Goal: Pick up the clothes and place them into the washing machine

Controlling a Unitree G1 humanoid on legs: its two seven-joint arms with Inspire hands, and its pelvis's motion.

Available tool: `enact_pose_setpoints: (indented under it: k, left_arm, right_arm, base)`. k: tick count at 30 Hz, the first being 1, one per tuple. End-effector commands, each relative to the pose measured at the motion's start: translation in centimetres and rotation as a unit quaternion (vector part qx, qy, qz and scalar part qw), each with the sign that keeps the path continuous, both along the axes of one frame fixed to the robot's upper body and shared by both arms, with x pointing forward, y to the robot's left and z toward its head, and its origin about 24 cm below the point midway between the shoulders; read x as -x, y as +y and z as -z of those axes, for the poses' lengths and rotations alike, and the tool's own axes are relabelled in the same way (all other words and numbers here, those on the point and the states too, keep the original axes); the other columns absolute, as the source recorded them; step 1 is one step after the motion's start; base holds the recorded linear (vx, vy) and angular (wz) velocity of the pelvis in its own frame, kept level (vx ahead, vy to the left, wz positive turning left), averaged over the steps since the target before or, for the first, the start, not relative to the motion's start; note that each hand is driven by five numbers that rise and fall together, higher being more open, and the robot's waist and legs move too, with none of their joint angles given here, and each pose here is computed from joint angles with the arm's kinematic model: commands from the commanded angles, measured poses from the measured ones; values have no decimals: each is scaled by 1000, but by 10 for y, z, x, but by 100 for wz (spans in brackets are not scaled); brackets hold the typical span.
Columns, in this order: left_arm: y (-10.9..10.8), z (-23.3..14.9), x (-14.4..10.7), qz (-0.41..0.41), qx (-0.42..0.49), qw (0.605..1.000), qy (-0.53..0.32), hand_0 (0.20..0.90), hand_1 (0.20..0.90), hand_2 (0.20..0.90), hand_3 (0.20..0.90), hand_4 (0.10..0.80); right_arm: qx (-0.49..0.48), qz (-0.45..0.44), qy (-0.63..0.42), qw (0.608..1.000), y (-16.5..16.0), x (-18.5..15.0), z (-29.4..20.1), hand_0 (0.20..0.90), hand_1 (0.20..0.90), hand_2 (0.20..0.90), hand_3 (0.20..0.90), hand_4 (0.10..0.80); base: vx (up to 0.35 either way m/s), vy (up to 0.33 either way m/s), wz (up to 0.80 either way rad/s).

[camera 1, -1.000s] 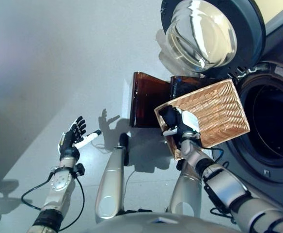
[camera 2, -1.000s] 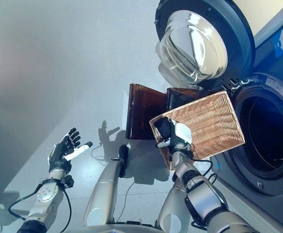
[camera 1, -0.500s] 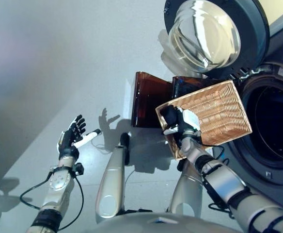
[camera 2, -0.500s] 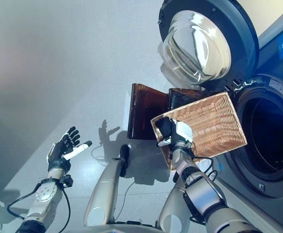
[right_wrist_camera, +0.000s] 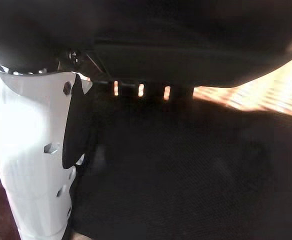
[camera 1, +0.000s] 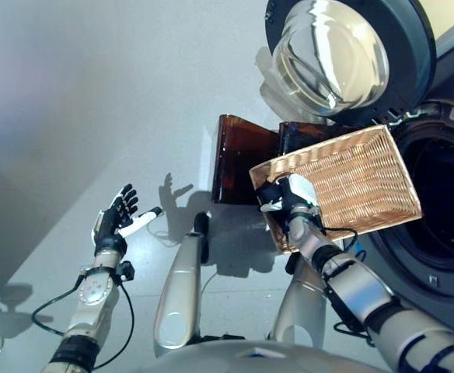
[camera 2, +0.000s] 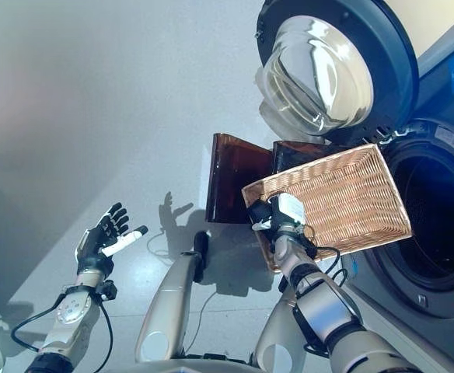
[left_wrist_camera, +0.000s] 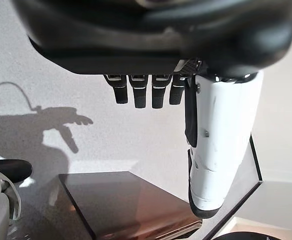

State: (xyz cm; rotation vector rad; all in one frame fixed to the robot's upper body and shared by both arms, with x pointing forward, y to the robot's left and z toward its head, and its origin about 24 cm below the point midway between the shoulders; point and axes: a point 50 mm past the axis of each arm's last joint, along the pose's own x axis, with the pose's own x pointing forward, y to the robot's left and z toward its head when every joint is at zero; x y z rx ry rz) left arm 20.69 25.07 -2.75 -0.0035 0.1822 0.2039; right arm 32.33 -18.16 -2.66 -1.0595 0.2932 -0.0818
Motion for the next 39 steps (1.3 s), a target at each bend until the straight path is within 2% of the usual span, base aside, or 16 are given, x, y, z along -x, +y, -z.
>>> enact_pose_setpoints:
  k: [1,13,18,26,31,39]
  left_arm:
    - [32,-29,9,-24,-46,997,-59,900,900,900,900,800]
    - [33,-29,8,-27,-50,997,-58,900,900,900,900,800]
    - [35,-30,9,-38,-53,996,-60,900,900,900,900,800]
    - [41,-29,10,-66,-58,994,-62,900,900,900,900,800]
    - [41,-28,11,-75,-52,994,-65,900,900,900,900,800]
    - [38,-23,11,-66,-38,995,-57,900,900,900,900,800]
  right_arm:
    - [59,60,0,996,-39,0,-8,200,200,200,200,300]
    - [47,69,1,997,-41,2,-6,200,200,200,200,300]
    - [-34,105,-43,993,-42,0,-12,200,200,200,200,300]
    - [-97,78,-104,987,-36,-1,-23,200,200,200,200,300]
    - [-136,95,-123,978,-48,9,-22,200,200,200,200,300]
    - [-210,171,-131,954,-74,20,-17,200,200,200,200,300]
  base:
    - [0,0,0]
    - [0,0,0]
    - [0,0,0]
    - [0,0,0]
    - [0,0,0]
    - [29,-20,-5]
